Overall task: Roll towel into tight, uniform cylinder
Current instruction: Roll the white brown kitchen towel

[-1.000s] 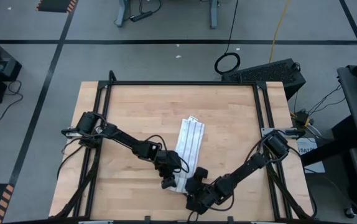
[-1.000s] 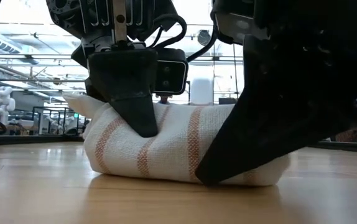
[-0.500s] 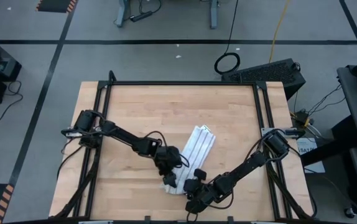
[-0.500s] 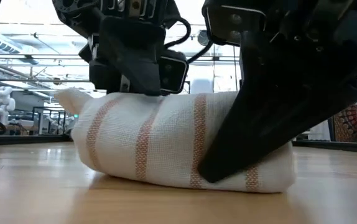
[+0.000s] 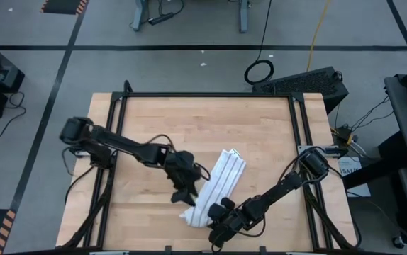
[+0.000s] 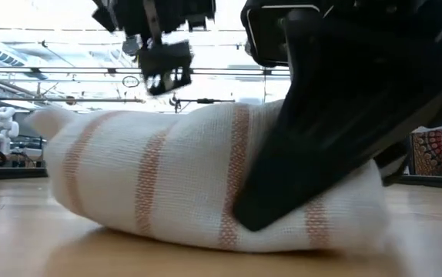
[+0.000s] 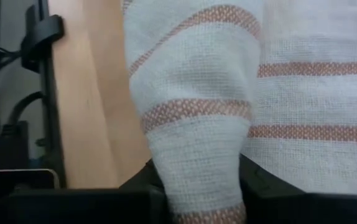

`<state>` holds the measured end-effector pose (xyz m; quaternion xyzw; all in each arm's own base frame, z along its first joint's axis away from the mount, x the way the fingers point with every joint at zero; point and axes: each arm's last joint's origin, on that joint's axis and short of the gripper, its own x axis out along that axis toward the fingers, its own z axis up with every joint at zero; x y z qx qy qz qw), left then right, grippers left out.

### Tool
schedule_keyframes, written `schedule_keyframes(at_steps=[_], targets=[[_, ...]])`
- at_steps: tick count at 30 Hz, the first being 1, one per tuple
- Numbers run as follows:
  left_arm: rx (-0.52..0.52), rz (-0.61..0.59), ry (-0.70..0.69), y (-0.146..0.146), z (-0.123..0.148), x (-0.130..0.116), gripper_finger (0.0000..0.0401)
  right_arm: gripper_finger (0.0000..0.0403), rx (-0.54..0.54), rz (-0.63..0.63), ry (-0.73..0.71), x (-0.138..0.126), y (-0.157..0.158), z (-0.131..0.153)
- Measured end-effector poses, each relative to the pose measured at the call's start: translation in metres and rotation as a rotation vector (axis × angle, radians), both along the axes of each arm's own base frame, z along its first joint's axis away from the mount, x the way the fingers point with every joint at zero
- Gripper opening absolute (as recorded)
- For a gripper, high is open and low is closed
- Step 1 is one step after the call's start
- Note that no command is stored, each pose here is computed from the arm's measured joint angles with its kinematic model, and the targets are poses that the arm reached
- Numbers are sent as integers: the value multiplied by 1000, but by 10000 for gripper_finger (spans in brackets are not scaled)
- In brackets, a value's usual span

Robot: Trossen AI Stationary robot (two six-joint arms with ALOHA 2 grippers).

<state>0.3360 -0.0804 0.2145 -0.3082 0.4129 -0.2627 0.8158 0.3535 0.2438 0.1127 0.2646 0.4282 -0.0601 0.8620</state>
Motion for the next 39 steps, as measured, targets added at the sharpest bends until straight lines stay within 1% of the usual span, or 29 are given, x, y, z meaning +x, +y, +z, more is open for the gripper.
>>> schedule_keyframes(at_steps=[2,3,4,6,8,10,13,15,17,19,21,22,23,25,27,29,31,32,34,36,38,39], targets=[[94,46,-74,3,15,-7,267,72,29,0,1,1,1,1],[132,56,-88,3,21,-12,267,72,45,6,0,2,1,1],[147,57,-103,1,26,-16,267,73,57,10,4,2,0,1],[161,17,-148,-8,33,-21,267,73,84,8,13,4,-2,2],[225,-64,-171,-21,31,-29,267,73,112,6,27,5,-3,3],[321,-97,-240,-34,31,-32,267,72,133,14,35,6,-5,5],[456,-109,-310,-53,30,-39,267,72,157,15,47,7,-7,6],[555,-121,-360,-64,29,-44,267,72,159,12,50,7,-7,7],[666,-110,-382,-72,28,-49,267,72,150,14,51,8,-10,7],[790,-47,-306,-69,23,-56,267,72,117,40,60,10,-15,7],[879,103,-152,-51,24,-66,267,72,65,79,79,11,-24,8],[893,171,-114,-41,29,-70,267,72,32,104,89,13,-31,8],[891,221,-114,-32,37,-73,267,72,-4,133,89,16,-38,9],[871,279,-145,-16,53,-83,267,72,-81,193,89,21,-53,10],[840,355,-174,0,66,-95,267,72,-134,235,71,30,-69,10],[807,451,-182,16,72,-109,267,72,-146,272,53,38,-85,12],[757,531,-168,28,70,-122,267,71,-127,282,41,44,-98,12],[714,551,-162,31,67,-128,267,69,-109,279,37,46,-102,13],[616,543,-152,32,55,-136,267,65,-75,267,35,49,-109,13],[541,519,-157,28,40,-138,267,62,-49,257,33,50,-110,14],[504,469,-176,20,26,-138,268,61,-22,246,35,51,-109,14],[491,439,-215,14,22,-137,270,61,1,247,37,51,-109,14]])
